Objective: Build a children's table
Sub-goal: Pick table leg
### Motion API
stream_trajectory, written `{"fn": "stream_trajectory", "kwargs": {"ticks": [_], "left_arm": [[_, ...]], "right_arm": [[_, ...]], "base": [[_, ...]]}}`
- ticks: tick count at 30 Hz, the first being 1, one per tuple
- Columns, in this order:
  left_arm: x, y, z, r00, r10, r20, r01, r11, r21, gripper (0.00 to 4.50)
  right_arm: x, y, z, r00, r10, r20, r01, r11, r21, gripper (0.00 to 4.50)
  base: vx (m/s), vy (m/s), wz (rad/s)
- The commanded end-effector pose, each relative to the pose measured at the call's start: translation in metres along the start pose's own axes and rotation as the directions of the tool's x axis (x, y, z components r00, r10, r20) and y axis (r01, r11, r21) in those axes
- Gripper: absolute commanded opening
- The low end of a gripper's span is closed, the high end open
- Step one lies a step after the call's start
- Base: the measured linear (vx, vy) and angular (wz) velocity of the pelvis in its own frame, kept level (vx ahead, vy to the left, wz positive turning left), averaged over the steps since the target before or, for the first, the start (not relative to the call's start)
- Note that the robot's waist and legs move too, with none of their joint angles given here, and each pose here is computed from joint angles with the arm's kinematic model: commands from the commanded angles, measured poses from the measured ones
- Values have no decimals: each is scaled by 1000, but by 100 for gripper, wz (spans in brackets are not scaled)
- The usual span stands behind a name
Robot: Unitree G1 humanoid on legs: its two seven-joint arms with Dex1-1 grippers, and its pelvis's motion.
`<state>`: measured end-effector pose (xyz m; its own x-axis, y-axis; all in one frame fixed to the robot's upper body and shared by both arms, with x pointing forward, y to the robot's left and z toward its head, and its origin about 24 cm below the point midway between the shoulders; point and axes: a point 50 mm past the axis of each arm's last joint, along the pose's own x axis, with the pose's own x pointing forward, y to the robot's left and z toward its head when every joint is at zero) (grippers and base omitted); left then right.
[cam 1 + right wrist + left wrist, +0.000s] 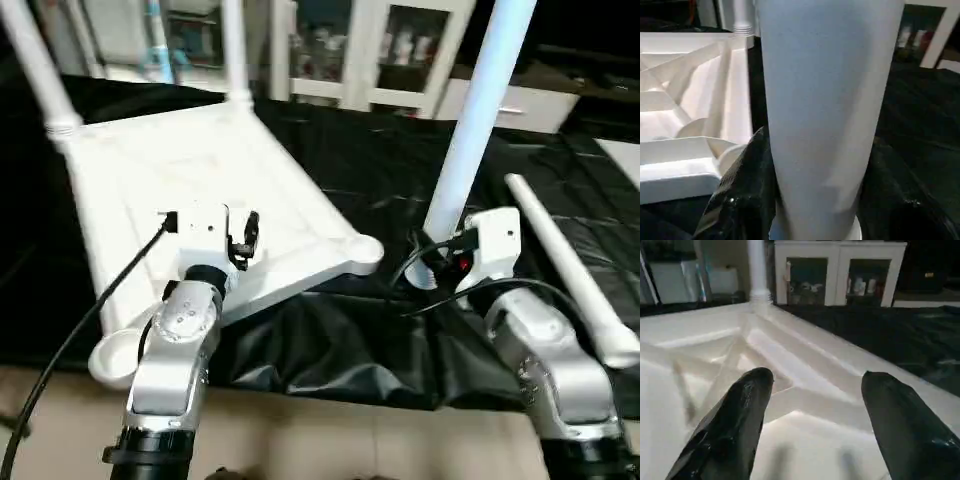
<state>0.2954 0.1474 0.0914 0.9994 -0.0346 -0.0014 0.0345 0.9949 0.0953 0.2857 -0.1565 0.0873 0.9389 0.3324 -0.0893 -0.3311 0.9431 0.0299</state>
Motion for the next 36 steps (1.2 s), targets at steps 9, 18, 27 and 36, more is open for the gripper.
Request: {"fn": "stream_trajectory", "kwargs": {"ticks": [9, 18, 27, 36], "left_arm": [[-1, 5, 10, 996, 77, 50, -74, 995, -69, 330], [-4, 1, 9, 998, -4, 62, 7, 999, -39, 330], [-3, 8, 7, 999, -24, 42, 23, 1000, 20, 330], [1, -2, 6, 993, -107, 39, 106, 994, 29, 330]], "right_arm": [[-1, -5, 8, 1000, -6, 19, 7, 1000, -14, 187], [4, 8, 12, 996, 82, 21, -81, 996, -27, 187], [12, 16, 9, 994, 109, 5, -109, 993, -43, 187], [7, 5, 11, 998, 57, 25, -57, 998, -6, 187]], "base": [[-15, -191, -1], [-66, -146, 3], [-12, -45, 11], [139, 2, 19]]}}
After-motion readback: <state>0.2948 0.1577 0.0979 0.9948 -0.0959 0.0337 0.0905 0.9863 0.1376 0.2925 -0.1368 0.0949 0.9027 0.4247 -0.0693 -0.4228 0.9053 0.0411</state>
